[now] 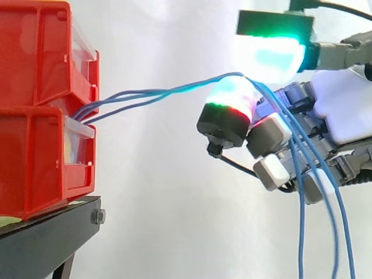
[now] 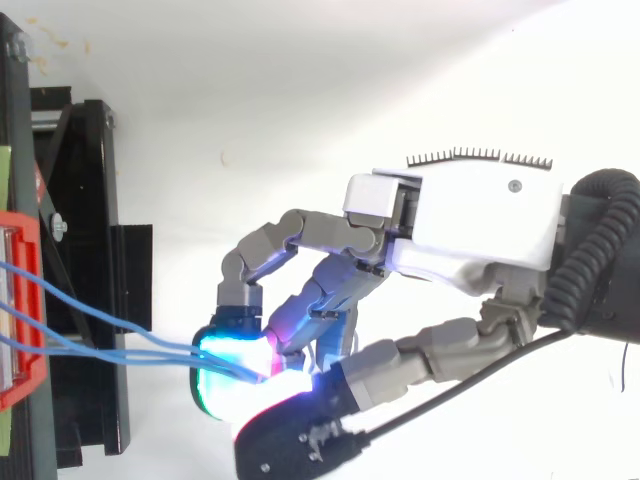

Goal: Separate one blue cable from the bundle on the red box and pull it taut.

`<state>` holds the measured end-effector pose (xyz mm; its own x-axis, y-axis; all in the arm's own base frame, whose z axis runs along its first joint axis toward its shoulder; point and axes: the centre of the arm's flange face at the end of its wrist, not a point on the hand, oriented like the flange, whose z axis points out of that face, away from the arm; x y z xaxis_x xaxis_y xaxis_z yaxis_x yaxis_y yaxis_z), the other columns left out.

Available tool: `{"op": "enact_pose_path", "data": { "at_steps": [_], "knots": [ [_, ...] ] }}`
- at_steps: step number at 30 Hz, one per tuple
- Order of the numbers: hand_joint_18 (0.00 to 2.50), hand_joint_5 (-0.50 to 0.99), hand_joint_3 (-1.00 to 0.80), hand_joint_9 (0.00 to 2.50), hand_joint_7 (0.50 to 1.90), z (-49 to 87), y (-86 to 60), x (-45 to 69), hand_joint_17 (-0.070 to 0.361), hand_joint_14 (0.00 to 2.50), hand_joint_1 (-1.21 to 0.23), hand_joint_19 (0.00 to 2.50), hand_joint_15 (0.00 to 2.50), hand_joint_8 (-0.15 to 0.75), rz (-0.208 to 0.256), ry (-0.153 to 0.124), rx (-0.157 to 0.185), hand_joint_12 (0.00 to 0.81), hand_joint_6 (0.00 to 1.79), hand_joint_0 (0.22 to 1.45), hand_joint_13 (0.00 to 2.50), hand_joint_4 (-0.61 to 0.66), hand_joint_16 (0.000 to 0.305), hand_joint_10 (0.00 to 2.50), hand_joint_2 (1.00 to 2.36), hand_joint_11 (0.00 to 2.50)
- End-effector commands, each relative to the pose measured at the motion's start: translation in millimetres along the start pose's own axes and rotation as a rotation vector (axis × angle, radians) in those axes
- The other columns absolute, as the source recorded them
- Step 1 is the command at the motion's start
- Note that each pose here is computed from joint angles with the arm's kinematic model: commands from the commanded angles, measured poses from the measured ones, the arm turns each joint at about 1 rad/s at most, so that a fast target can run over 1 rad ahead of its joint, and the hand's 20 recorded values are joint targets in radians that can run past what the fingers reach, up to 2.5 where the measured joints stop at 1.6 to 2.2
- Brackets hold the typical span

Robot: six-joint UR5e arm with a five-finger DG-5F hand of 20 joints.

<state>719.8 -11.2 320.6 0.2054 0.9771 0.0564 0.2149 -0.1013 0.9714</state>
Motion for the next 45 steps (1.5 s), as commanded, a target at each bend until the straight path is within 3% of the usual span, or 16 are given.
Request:
{"op": "enact_pose_path", "data": {
  "at_steps": [1, 5, 9, 17, 23, 30, 32, 36, 38, 40, 42, 45],
  "knots": [
    [0.86, -0.2, -0.4, 0.88, 0.96, -0.4, 1.5, -0.2, 0.104, 0.02, -0.94, 0.71, 0.64, 0.289, -0.002, -0.002, -0.003, 0.359, 0.86, 0.75, 0.86, -0.02, 0.046, 0.02, 1.01, 1.06],
    [0.86, -0.19, -0.49, 0.9, 1.02, 0.0, 0.6, -0.1, 0.102, 0.02, -0.93, 0.72, 0.65, 0.301, -0.003, -0.002, -0.001, 0.36, 0.86, 0.69, 0.87, 0.0, 0.046, 0.02, 1.0, 1.06],
    [0.87, -0.17, -0.5, 0.96, 1.06, -0.1, -0.2, -0.3, 0.109, 0.02, -0.72, 0.76, 0.65, 0.329, -0.005, -0.002, 0.0, 0.389, 0.84, 0.54, 0.9, 0.06, 0.049, 0.02, 1.0, 1.06],
    [0.9, -0.16, -0.5, 1.0, 1.09, -0.1, -0.1, -0.4, 0.121, 0.02, -0.56, 0.77, 0.66, 0.356, -0.014, -0.004, 0.0, 0.415, 0.83, 0.5, 0.92, 0.08, 0.054, 0.02, 1.0, 1.05],
    [0.86, -0.15, -0.5, 1.0, 1.12, 0.2, -0.7, -2.5, 0.111, 0.02, -0.67, 0.79, 0.66, 0.334, -0.026, -0.004, 0.002, 0.392, 0.82, 0.58, 0.91, 0.07, 0.049, 0.02, 1.0, 1.07],
    [0.89, -0.15, -0.21, 0.99, 1.14, 0.5, 0.2, -3.5, 0.109, 0.02, -0.79, 0.75, 0.66, 0.331, -0.025, -0.007, 0.0, 0.387, 0.84, 0.63, 0.91, 0.0, 0.048, 0.02, 1.02, 1.09],
    [0.87, -0.16, -0.2, 0.98, 1.11, 0.7, 0.3, -4.6, 0.107, 0.02, -0.81, 0.75, 0.66, 0.328, -0.025, -0.008, 0.0, 0.386, 0.86, 0.63, 0.91, -0.02, 0.048, 0.02, 1.02, 1.08],
    [0.82, -0.18, -0.36, 0.9, 1.05, 0.7, 0.3, -4.8, 0.104, 0.02, -0.92, 0.72, 0.64, 0.305, -0.025, -0.01, 0.0, 0.367, 0.86, 0.7, 0.84, -0.09, 0.046, 0.02, 1.01, 1.06],
    [0.82, -0.18, -0.5, 0.89, 1.02, 0.5, 0.2, -3.7, 0.103, 0.02, -0.93, 0.72, 0.64, 0.3, -0.027, -0.008, 0.0, 0.365, 0.85, 0.69, 0.84, -0.03, 0.046, 0.02, 1.0, 1.04],
    [0.81, -0.17, -0.5, 0.89, 1.06, 0.5, 0.2, -3.5, 0.103, 0.02, -0.86, 0.73, 0.65, 0.299, -0.028, -0.007, 0.0, 0.361, 0.85, 0.63, 0.84, 0.0, 0.046, 0.02, 1.0, 1.04],
    [0.83, -0.16, -0.5, 0.92, 1.07, 0.7, 0.3, -4.6, 0.116, 0.02, -0.69, 0.74, 0.65, 0.338, -0.028, -0.008, 0.0, 0.401, 0.84, 0.5, 0.86, 0.04, 0.052, 0.02, 1.0, 1.03],
    [0.85, -0.16, -0.5, 0.94, 1.09, 0.4, 0.0, -3.8, 0.125, 0.02, -0.56, 0.75, 0.65, 0.364, -0.03, -0.009, 0.001, 0.421, 0.83, 0.48, 0.88, 0.07, 0.055, 0.02, 1.0, 1.01]
  ]
}}
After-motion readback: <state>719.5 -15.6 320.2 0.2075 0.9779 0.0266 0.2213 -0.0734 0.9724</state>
